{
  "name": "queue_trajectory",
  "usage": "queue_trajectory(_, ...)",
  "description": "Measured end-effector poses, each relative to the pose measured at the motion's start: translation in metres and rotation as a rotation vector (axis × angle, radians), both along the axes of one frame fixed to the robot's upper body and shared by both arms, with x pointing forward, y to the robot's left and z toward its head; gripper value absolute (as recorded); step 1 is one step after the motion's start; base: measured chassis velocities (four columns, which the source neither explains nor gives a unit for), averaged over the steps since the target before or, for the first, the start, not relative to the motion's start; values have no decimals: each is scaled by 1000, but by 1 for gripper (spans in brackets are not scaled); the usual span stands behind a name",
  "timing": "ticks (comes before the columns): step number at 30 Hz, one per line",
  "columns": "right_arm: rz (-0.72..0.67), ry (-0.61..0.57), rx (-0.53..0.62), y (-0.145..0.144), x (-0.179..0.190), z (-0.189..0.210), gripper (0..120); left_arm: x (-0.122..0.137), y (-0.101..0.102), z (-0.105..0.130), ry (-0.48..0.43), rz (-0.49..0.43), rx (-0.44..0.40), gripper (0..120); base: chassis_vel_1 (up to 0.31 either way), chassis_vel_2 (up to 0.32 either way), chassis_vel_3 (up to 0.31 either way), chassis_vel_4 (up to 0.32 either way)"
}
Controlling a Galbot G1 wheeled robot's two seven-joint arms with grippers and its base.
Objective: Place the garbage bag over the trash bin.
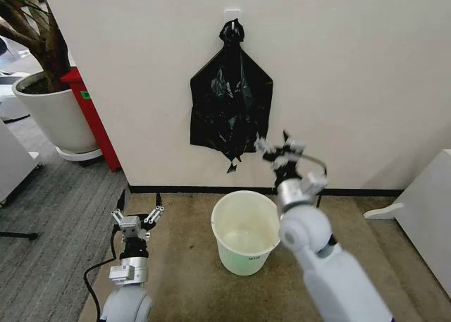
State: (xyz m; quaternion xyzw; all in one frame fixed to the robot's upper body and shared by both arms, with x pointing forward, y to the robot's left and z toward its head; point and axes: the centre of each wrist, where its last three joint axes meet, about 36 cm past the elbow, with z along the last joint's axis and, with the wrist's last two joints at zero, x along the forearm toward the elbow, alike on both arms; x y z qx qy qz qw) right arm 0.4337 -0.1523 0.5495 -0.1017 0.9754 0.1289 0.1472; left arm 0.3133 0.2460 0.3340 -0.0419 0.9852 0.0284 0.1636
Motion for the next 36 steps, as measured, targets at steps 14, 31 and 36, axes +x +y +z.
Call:
queue_trajectory(14,196,53,62,57,27,53,100,2,-1,-5,5,7,3,97,0,0,0,0)
queue_trajectory(31,119,209,-9,66,72,-8,100,2,0,-7,7,8,4,97,0,0,0,0)
queue_trajectory(36,106,221,-20,65,79,-15,100,0,2,-8,9,8,7,97,0,0,0,0)
